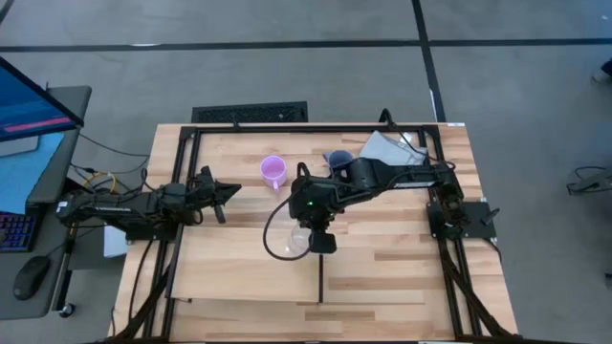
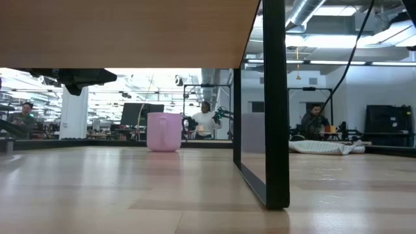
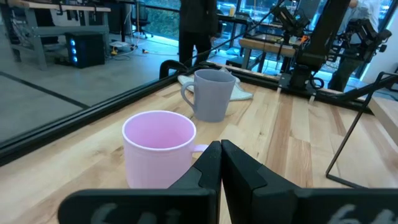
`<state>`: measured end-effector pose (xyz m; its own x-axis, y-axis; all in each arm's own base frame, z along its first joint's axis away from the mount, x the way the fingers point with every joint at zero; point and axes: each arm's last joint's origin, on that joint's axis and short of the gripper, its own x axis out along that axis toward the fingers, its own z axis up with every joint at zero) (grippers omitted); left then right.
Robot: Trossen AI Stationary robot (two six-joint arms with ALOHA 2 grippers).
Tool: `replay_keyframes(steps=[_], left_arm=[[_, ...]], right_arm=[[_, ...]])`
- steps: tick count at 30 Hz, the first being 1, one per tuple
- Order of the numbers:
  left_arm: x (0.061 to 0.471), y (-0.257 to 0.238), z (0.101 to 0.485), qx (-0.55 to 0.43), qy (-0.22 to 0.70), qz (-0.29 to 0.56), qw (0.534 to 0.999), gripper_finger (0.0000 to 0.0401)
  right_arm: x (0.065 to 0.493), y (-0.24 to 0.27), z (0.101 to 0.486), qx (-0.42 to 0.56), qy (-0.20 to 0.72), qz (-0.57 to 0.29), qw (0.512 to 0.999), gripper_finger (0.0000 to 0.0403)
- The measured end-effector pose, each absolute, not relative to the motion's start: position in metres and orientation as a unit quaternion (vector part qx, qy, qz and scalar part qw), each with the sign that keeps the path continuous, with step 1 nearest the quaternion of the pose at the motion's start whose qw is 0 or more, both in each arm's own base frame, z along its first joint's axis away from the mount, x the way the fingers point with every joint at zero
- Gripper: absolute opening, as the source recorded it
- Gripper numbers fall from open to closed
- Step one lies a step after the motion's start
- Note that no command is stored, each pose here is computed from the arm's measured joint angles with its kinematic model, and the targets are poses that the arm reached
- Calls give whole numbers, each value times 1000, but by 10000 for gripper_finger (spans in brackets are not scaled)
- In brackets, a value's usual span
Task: Stack small to large cups/mugs on shelf
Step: Put the transparent mug on the shelf
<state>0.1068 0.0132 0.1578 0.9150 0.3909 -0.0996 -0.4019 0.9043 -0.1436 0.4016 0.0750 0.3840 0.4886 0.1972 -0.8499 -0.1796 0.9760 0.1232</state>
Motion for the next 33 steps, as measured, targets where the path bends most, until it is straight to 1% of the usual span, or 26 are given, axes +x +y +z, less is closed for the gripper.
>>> replay_keyframes(steps=[11, 33], left_arm=[[107, 13, 158, -77, 35, 203, 976, 0], [107, 13, 158, -70, 37, 203, 976, 0]], right_arm=[[423, 73, 349, 14, 536, 124, 835, 3], [423, 74, 350, 12, 535, 126, 836, 4]])
